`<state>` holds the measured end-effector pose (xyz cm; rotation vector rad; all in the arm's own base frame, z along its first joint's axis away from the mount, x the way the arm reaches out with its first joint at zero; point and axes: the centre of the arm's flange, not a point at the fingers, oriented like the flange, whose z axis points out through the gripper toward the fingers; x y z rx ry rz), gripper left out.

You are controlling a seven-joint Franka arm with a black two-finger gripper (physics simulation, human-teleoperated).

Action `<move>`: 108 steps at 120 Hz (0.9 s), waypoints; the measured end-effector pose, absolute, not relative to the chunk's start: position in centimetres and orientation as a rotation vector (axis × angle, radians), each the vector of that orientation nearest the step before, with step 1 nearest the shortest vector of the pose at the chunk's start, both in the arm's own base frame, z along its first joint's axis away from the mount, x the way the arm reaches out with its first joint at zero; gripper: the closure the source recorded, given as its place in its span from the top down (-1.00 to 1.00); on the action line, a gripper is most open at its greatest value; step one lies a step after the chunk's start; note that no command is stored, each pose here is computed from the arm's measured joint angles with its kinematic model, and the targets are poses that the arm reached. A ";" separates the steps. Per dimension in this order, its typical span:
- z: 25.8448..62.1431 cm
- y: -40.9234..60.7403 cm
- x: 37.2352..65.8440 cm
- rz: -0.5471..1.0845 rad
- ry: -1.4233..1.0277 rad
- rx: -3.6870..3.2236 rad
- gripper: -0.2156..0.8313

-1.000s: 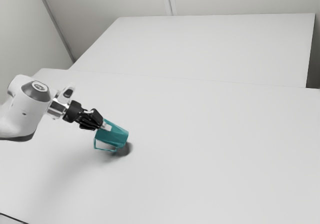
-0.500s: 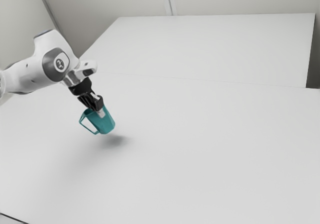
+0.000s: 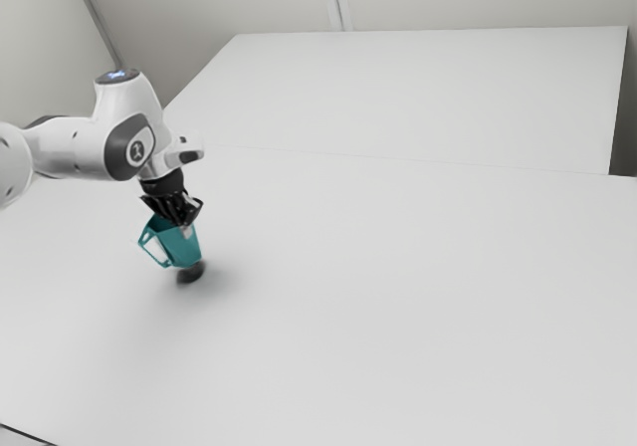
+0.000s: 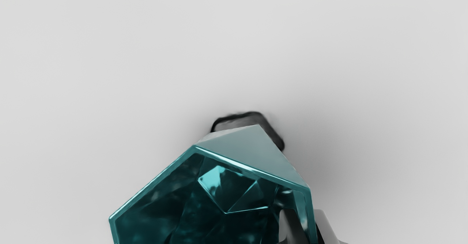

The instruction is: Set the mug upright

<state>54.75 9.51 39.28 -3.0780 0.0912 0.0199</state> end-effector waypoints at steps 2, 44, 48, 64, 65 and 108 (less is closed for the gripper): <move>39.2 9.4 54.8 0.005 0.076 -3.083 -0.91; 37.3 9.1 54.9 -0.120 -0.203 -3.139 -0.91; 37.2 9.1 54.9 -0.121 -0.215 -3.137 -0.91; 36.7 8.9 55.1 -0.098 -0.252 -3.132 -0.91; 36.7 8.9 55.1 -0.095 -0.254 -3.131 -0.91; 36.0 8.7 55.6 -0.063 -0.322 -3.131 -0.17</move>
